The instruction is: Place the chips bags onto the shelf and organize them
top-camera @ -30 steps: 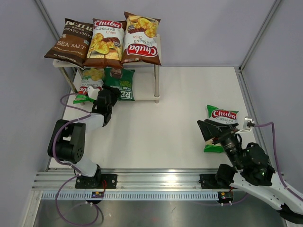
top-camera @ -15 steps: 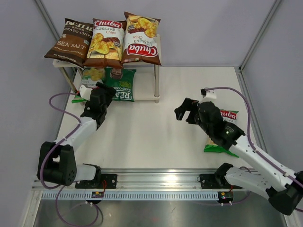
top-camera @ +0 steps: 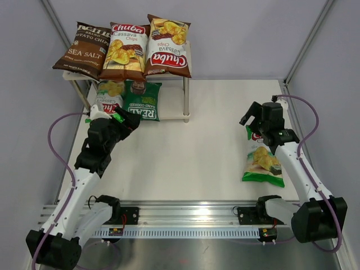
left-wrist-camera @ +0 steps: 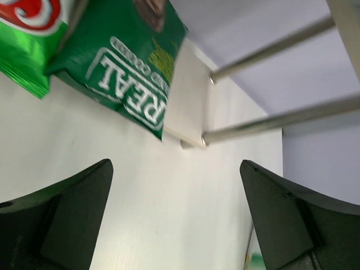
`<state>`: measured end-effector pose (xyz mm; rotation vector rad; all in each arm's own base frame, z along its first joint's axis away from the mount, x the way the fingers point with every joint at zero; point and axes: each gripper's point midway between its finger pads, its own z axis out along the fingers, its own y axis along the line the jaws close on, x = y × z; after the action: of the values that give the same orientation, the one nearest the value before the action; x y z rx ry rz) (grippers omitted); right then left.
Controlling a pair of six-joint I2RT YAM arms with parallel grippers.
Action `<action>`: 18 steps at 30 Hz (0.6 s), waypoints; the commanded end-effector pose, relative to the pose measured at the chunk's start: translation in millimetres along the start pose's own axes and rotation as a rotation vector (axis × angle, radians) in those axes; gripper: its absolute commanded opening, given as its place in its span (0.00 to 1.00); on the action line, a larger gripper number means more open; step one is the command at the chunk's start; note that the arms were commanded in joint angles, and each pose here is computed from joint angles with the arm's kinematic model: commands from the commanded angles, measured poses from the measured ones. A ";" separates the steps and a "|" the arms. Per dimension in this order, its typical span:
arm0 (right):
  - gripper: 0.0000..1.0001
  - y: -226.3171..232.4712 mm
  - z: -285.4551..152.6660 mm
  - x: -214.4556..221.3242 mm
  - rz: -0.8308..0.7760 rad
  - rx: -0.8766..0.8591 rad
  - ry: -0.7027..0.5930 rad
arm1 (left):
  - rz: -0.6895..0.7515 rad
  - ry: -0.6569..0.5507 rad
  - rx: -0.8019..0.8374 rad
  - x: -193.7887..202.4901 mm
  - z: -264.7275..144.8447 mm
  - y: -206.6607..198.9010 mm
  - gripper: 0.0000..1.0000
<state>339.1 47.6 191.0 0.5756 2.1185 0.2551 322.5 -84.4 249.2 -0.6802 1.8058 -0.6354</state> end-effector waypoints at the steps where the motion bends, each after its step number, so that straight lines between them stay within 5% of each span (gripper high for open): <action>1: 1.00 -27.6 3.1 -18.3 -0.020 0.118 -0.049 | 0.121 0.239 0.107 55.5 -28.6 1.6 0.99; 7: 0.99 -91.3 -0.8 -33.9 0.050 0.398 -0.104 | 0.262 0.443 0.240 100.3 -74.2 2.4 0.99; 14: 1.00 -170.9 3.6 -47.7 0.417 0.409 -0.164 | 0.385 0.565 0.423 113.2 -128.9 -8.4 0.99; 18: 0.99 -182.3 36.3 -35.8 0.514 0.328 -0.027 | 0.416 0.547 0.521 111.2 -146.8 -18.2 0.99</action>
<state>304.3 -140.0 133.5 1.3123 1.9481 -0.0434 175.6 -149.3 207.4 0.0633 2.1528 -0.9177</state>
